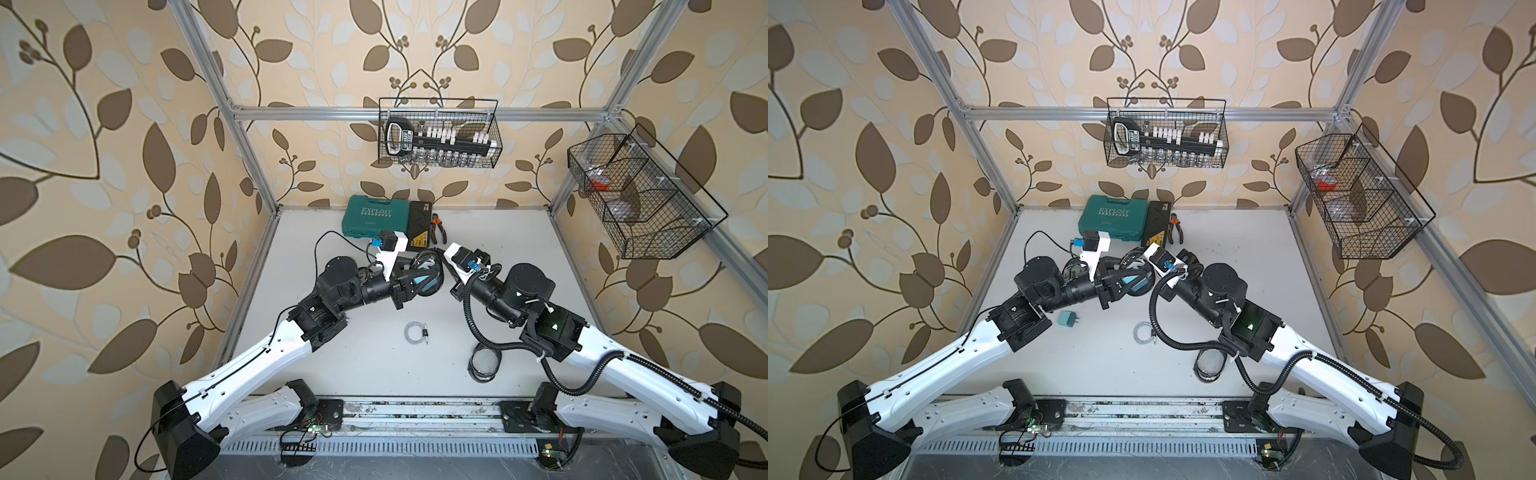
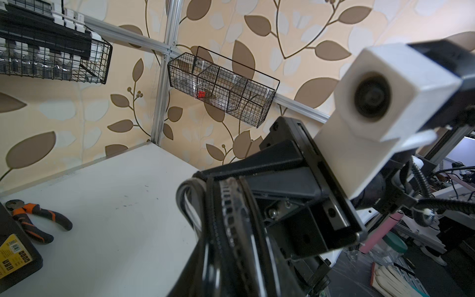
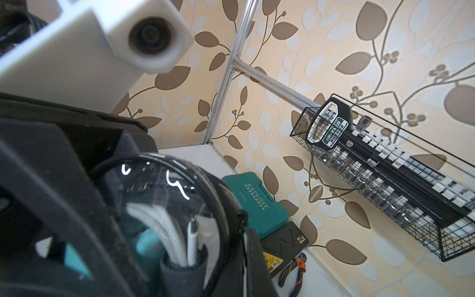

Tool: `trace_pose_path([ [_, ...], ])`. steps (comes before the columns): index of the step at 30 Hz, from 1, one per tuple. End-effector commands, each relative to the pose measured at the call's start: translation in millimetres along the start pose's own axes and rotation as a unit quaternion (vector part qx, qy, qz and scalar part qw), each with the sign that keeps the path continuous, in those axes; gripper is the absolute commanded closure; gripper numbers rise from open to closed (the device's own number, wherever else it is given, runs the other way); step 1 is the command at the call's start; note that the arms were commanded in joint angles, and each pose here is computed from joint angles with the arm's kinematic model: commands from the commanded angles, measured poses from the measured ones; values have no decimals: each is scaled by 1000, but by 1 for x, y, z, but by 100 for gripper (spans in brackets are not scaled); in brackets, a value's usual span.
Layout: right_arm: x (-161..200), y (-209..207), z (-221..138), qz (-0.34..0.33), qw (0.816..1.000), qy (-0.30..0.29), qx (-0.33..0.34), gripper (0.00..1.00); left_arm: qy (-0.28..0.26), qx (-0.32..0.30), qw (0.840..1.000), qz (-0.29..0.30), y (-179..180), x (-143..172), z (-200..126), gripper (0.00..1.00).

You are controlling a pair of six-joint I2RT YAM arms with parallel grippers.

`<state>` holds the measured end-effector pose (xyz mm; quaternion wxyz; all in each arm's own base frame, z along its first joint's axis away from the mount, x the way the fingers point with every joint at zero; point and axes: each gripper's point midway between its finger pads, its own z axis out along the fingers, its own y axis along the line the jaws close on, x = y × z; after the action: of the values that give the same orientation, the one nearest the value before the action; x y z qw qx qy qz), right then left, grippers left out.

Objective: Pack away charging kits
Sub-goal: Zip the zipper on the storage bag, then adjust the storage bag.

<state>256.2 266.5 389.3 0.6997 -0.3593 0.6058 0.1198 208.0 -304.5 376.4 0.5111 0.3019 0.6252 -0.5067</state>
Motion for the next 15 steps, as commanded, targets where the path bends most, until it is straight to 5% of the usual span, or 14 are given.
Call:
trace_pose_path([
  [1, -80, -31, -18, 37, 990, -130, 37, 100, 149, 45, 986, -63, -9, 80, 0, 100],
  [6, -83, -52, -28, 51, 986, -136, 78, 100, 152, 36, 986, -61, -6, 83, -2, 100],
  [13, -77, -43, -24, 101, 984, -137, 45, 100, 153, 33, 986, -57, -5, 77, 2, 99],
  [15, -72, -37, -22, 132, 981, -138, 34, 100, 142, 27, 988, -53, -4, 68, 5, 78],
])
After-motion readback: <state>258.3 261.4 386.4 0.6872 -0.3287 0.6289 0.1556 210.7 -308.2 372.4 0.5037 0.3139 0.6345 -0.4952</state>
